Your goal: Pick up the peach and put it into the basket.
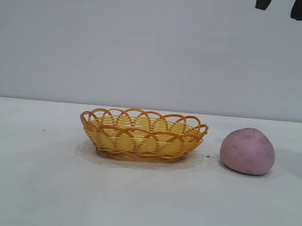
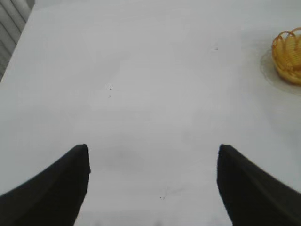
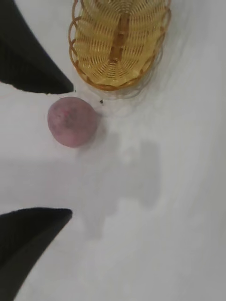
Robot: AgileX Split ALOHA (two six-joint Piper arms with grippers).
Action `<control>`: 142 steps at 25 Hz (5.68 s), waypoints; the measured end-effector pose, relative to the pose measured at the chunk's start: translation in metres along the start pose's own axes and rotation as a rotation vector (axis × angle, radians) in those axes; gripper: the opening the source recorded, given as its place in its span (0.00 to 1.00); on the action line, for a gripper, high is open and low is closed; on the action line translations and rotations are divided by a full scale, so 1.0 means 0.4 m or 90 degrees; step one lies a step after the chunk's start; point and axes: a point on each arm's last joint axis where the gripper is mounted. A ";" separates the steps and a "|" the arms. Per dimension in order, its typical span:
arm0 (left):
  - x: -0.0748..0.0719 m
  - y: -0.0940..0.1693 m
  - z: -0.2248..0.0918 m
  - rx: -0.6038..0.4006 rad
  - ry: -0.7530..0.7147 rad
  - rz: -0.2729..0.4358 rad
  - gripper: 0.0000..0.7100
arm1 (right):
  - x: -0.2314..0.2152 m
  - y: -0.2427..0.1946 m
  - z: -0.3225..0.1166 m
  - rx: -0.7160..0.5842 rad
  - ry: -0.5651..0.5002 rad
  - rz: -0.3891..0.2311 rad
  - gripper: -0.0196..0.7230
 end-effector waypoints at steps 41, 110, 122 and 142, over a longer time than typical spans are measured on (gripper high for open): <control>0.000 0.000 0.000 0.000 -0.001 0.000 0.70 | 0.037 -0.401 -0.151 0.153 -0.028 0.027 0.53; 0.000 0.000 0.000 0.000 -0.002 0.000 0.70 | 0.263 -0.294 -0.006 0.021 0.140 0.001 0.74; 0.000 0.000 0.000 0.000 -0.002 0.000 0.70 | -0.087 -0.208 0.024 0.027 -0.053 -0.094 0.74; 0.000 0.000 0.000 0.000 -0.002 0.000 0.70 | -0.208 0.012 -0.048 0.012 -0.163 -0.121 0.74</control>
Point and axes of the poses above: a point on each arm's last joint axis where the gripper is mounted, y pointing back along that axis away from the gripper, x along the wrist's bending axis when the last joint is at zero, z = x × y, and after that the axes turned 4 degrees about -y, right-handed
